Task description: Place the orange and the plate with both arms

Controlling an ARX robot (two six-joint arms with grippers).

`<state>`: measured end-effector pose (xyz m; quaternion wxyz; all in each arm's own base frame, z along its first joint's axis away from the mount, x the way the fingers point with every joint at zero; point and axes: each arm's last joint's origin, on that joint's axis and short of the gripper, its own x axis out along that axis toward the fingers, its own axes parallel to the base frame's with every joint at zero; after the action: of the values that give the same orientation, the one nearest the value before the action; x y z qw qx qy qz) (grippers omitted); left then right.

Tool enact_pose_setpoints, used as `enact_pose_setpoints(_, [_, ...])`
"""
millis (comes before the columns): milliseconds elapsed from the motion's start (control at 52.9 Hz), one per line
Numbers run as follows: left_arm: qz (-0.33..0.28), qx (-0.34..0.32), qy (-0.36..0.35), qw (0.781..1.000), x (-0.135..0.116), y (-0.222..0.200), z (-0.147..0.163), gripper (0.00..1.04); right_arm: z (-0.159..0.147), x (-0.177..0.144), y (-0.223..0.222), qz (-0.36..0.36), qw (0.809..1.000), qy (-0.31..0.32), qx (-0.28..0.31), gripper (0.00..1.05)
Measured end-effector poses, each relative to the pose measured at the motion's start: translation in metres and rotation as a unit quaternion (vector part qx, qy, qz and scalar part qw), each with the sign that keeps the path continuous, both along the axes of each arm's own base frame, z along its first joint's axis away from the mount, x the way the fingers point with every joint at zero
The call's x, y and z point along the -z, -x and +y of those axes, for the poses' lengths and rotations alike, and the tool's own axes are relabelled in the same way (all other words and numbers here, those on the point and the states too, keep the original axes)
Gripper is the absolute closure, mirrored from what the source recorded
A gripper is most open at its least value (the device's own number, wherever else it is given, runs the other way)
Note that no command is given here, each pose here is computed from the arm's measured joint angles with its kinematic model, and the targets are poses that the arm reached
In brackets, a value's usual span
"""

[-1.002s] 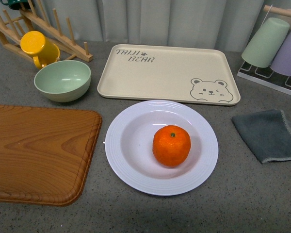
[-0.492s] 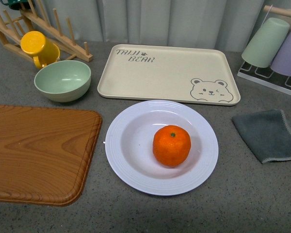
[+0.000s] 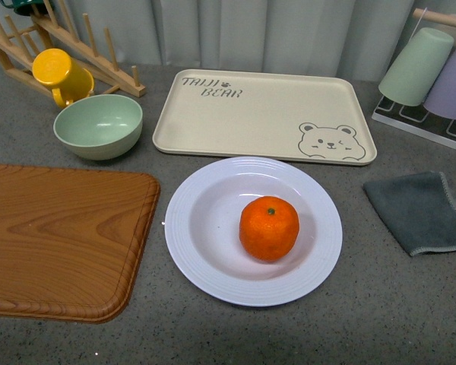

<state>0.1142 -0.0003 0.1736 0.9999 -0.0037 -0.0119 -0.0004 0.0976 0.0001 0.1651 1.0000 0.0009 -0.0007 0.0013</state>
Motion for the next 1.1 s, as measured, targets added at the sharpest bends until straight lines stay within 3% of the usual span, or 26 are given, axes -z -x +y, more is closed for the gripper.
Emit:
enact_pose_setpoints(624, [0.004, 0.001, 0.0, 1.0, 0.004, 0.017, 0.0, 1.01, 0.0, 0.0, 0.0, 0.0, 1.0, 0.0, 0.0, 0.09])
enact_pose_setpoints(813, [0.004, 0.001, 0.0, 1.0, 0.004, 0.018, 0.0, 0.57, 0.0, 0.0, 0.0, 0.0, 1.0, 0.0, 0.0, 0.09])
enact_pose_setpoints(1097, [0.004, 0.001, 0.0, 1.0, 0.004, 0.018, 0.0, 0.11, 0.0, 0.0, 0.0, 0.0, 1.0, 0.0, 0.0, 0.09])
